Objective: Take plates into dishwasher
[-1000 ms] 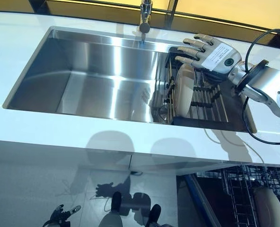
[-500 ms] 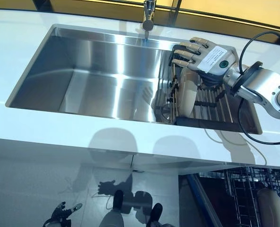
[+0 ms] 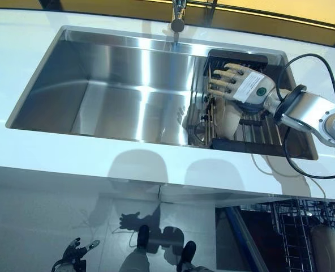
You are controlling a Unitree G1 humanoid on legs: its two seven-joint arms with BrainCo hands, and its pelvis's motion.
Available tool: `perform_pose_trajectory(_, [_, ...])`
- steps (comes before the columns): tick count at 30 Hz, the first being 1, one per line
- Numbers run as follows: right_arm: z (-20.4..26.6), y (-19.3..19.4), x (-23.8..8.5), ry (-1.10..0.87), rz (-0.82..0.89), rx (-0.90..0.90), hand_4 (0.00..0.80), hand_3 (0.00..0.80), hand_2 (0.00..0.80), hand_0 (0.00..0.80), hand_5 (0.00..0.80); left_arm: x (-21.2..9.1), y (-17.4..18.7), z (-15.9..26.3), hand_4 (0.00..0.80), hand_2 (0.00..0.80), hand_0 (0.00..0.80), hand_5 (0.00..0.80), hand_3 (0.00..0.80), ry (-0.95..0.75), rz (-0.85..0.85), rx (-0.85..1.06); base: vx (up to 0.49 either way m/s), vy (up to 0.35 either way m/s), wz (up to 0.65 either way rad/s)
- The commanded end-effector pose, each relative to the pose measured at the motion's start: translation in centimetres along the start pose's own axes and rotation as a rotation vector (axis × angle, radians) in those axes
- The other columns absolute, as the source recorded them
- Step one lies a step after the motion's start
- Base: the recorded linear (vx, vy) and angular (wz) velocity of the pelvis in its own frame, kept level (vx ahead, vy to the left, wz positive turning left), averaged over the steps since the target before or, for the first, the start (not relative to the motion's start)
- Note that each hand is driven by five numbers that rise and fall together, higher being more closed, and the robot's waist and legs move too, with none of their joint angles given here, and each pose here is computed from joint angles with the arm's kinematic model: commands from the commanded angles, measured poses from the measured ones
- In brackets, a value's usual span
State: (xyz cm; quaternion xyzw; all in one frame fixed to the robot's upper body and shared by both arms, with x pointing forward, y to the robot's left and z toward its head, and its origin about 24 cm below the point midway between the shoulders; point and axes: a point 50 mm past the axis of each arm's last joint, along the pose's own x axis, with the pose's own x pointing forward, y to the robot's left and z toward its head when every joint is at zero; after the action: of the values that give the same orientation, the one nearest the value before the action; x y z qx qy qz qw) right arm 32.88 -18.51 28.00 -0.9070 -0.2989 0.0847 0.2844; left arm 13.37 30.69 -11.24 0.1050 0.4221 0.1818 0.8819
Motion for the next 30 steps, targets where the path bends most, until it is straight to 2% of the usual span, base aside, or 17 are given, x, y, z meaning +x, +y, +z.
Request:
perform_pose_trajectory(1, [0.0,1.1,-0.2,-0.001,0.042,-0.038,0.075,0.075,0.075,0.075,0.075,-0.1,0.7,0.1,0.0,0.0,0.0,0.0,0.0,-0.026,0.017,-0.016,0.0,0.0,0.0])
perform_pose_trajectory(5, [0.3,1.8,-0.1,0.0,0.062,-0.041,0.455,0.455,0.455,0.455,0.455,0.0,0.7,0.2,0.0,0.0,0.0,0.0,0.0,-0.028,0.018,-0.018,0.0,0.0,0.0])
perform_pose_trajectory(7, [0.2,2.1,-0.1,0.007,0.061,-0.049,0.794,0.794,0.794,0.794,0.794,0.0,0.7,0.2,0.0,0.0,0.0,0.0,0.0,-0.028,0.018,-0.019,0.0,0.0,0.0])
perform_pose_trajectory(18, [-1.1,2.4,-0.5,0.098,0.053,-0.088,0.8,0.8,0.8,0.8,0.8,-0.1,0.6,-0.1,0.0,0.0,0.0,0.0,0.0,-0.026,0.021,-0.016,0.0,0.0,0.0])
perform_pose_trajectory(23, [-2.4,1.7,-0.8,0.165,-0.003,-0.105,0.8,0.8,0.8,0.8,0.8,-0.1,0.4,-0.1,0.0,0.0,0.0,0.0,0.0,-0.021,0.028,-0.011,0.0,0.0,0.0])
perform_pose_trajectory(30, [-6.4,-0.7,-2.3,0.377,-0.114,-0.09,0.8,0.8,0.8,0.8,0.8,-0.2,0.1,-0.8,0.0,0.0,0.0,0.0,0.0,0.003,0.031,-0.011,0.0,0.0,0.0])
